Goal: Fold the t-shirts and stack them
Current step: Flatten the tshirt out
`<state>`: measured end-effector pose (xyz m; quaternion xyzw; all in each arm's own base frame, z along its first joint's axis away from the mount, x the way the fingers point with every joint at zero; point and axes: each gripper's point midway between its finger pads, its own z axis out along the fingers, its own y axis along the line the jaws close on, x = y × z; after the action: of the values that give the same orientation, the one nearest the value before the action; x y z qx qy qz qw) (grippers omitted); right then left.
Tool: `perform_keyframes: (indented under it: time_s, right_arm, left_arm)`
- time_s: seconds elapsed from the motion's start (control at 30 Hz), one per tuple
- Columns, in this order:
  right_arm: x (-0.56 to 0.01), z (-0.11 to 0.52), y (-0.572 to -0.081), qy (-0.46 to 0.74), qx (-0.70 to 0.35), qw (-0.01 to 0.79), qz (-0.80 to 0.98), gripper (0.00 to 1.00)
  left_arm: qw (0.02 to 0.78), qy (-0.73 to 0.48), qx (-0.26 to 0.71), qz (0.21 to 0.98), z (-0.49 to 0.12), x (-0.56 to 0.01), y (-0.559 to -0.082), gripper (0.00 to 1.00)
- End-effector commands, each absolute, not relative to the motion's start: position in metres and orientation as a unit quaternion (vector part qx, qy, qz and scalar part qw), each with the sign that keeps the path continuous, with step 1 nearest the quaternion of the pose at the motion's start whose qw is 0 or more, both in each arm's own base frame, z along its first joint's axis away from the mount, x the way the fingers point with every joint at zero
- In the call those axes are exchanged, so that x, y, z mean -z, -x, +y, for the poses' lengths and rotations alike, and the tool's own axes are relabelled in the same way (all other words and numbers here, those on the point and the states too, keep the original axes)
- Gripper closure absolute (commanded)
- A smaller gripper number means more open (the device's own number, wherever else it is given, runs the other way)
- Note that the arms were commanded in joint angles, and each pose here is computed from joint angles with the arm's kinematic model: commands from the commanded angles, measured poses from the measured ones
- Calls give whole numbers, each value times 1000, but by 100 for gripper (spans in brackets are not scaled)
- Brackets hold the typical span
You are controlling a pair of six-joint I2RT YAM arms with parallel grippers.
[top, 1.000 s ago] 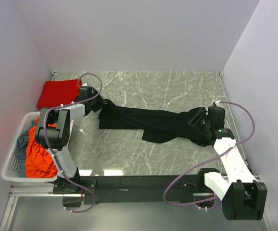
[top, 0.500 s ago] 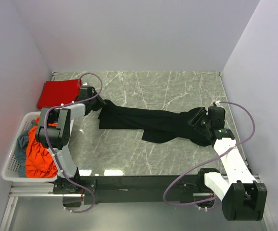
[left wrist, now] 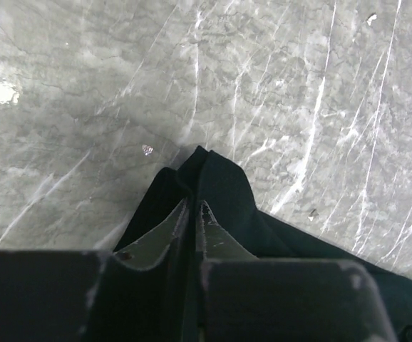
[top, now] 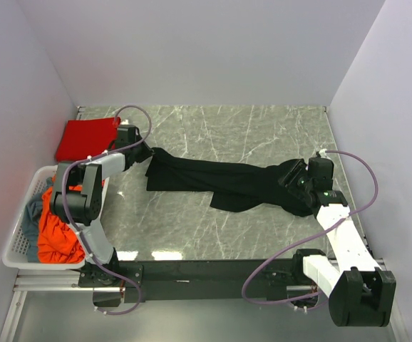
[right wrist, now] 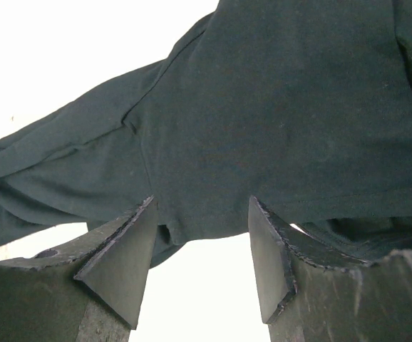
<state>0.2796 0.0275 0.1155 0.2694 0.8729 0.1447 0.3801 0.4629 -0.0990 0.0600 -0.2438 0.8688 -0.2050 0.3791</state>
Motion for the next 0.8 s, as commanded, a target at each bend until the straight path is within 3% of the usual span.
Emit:
perform_keyframes:
  time_s: [0.0,0.17,0.33,0.77]
  right_arm:
    - [-120,23,-286,-278,-140,392,866,39]
    - [-118,15,-286,-292,-118,389,866,39]
    - [-113,-10,-286,-328,-60,377,864,39]
    - [-73,-70,-270,-474,-43,319,819,40]
  left_arm:
    - [412,230,195,860,-92,-88,-466,90]
    - [412,226,192,862,-91,-102,-462,99]
    - [394,221,182,874,-89,-117,-445,99]
    - [363,199,167,895,-88,-127,-423,99]
